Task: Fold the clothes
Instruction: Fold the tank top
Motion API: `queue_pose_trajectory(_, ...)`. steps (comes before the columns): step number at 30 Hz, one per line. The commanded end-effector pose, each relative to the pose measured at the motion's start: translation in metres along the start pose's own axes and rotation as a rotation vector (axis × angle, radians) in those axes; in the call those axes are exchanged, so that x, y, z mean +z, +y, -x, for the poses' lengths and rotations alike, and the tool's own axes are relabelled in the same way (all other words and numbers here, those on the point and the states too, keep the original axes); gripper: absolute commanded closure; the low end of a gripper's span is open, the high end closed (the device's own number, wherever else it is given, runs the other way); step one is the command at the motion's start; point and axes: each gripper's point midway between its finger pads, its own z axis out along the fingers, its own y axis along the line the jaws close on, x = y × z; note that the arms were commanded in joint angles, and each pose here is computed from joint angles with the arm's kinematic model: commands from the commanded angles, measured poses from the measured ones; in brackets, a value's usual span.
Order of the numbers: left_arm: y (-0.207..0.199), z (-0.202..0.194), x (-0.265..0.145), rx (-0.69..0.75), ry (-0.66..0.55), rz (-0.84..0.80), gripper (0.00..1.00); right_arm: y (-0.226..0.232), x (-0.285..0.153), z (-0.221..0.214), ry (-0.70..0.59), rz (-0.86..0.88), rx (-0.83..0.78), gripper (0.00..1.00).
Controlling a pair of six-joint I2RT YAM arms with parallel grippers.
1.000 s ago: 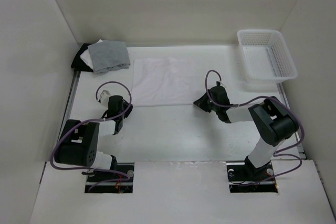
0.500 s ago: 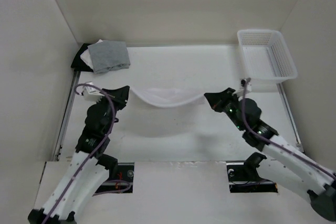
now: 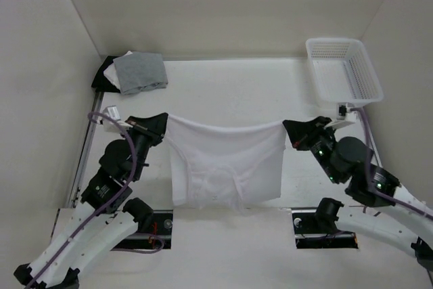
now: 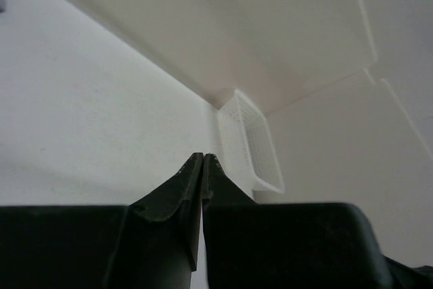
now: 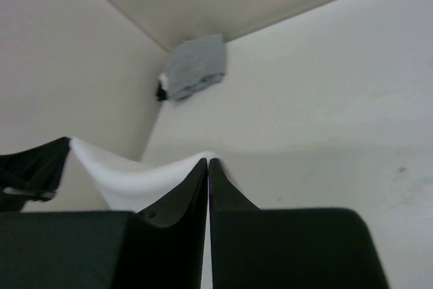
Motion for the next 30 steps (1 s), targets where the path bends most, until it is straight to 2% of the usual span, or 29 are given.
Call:
queue_pose_trajectory(1,0.037,-0.023,0.026,0.087,0.012,0.134,0.99,-0.044,0.035,-0.035,0.062,-0.134,-0.111,0.95)
queue_pose_trajectory(7,0.107,-0.058,0.088,0.142,0.063,0.303,0.98,-0.106,0.126,-0.076,0.2,-0.143,0.019,0.94)
queue_pose_trajectory(10,0.148,-0.061,0.136,0.127,0.056,0.395,0.98,-0.142,0.185,-0.084,0.251,-0.186,0.055,0.93)
queue_pose_trajectory(13,0.159,-0.057,0.179,0.096,0.043,0.424,0.98,-0.176,0.238,-0.081,0.288,-0.24,0.08,0.94)
queue_pose_trajectory(16,0.153,-0.048,0.211,0.1,0.037,0.414,0.98,-0.19,0.264,-0.076,0.311,-0.257,0.096,0.94)
queue_pose_trajectory(18,0.147,-0.048,0.215,0.097,0.048,0.395,0.98,-0.189,0.261,-0.073,0.306,-0.256,0.093,0.94)
queue_pose_trajectory(21,0.147,-0.055,0.2,0.1,0.062,0.381,0.98,-0.187,0.238,-0.073,0.288,-0.256,0.085,0.94)
queue_pose_trajectory(30,0.173,-0.086,0.111,0.095,0.125,0.364,0.98,-0.188,0.151,-0.114,0.284,-0.268,0.097,0.95)
